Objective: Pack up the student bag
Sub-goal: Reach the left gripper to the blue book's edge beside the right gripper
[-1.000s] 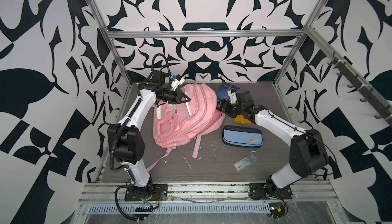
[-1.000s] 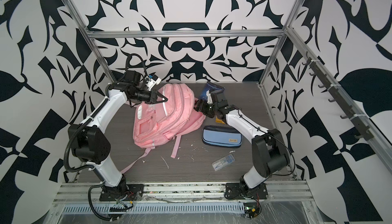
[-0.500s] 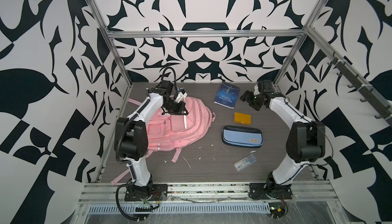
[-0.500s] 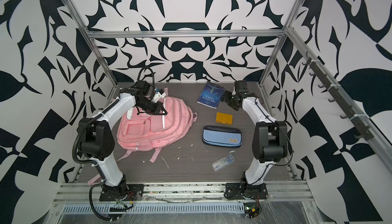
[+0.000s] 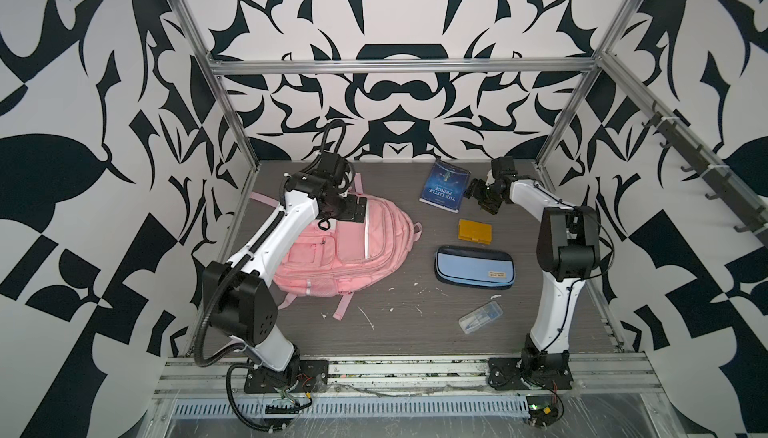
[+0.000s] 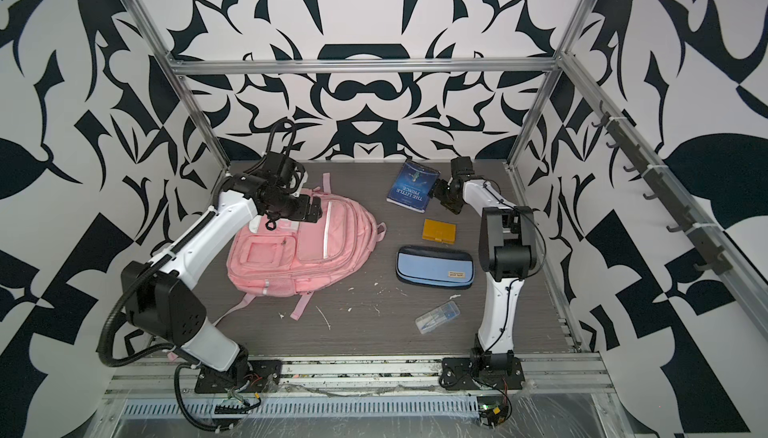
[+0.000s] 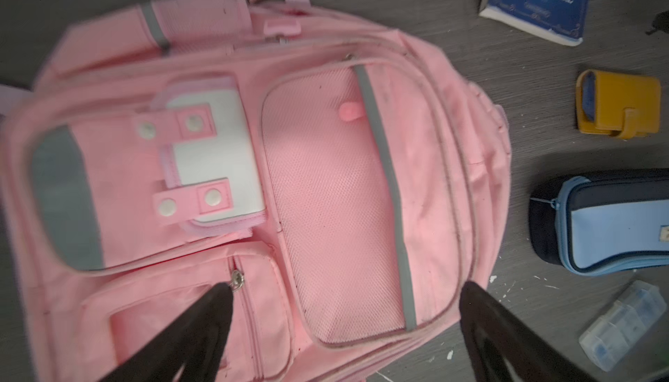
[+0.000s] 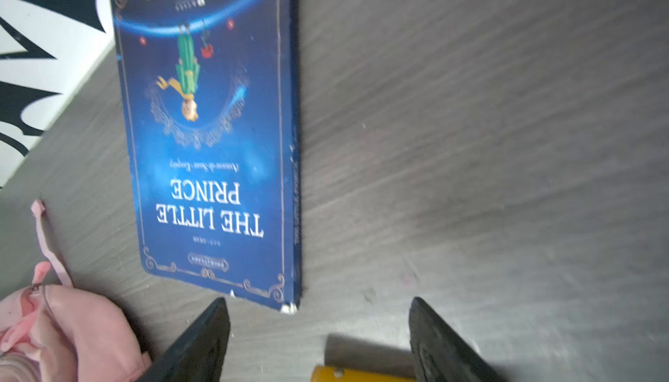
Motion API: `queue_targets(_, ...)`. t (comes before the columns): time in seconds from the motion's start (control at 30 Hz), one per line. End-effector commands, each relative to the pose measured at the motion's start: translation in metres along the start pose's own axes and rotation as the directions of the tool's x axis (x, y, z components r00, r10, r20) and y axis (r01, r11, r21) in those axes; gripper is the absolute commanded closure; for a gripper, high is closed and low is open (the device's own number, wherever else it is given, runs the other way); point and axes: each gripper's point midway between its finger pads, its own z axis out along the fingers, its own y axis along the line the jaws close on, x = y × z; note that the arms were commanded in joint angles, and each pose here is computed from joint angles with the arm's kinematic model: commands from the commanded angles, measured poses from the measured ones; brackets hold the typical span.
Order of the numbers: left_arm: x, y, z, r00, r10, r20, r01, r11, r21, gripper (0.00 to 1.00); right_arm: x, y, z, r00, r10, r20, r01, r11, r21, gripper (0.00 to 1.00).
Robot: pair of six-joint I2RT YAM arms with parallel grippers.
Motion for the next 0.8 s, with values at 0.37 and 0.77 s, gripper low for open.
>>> queue_targets(0.37,-0.079,-0.17,0.098,0.999,0.003,-0.05,0.024,0.856,0.516,0.01,-0.053,0.026,0.018,0.987,-0.02,0.162,0.043,0.989,-0.139,0.23)
queue_targets(0.77,-0.105,-0.159,0.217,0.975,-0.165,-0.147,0.219,0.806,0.55,0.01,-0.051,0.034,0.045,0.99,-0.055,0.132,0.085,0.97,-0.23,0.28)
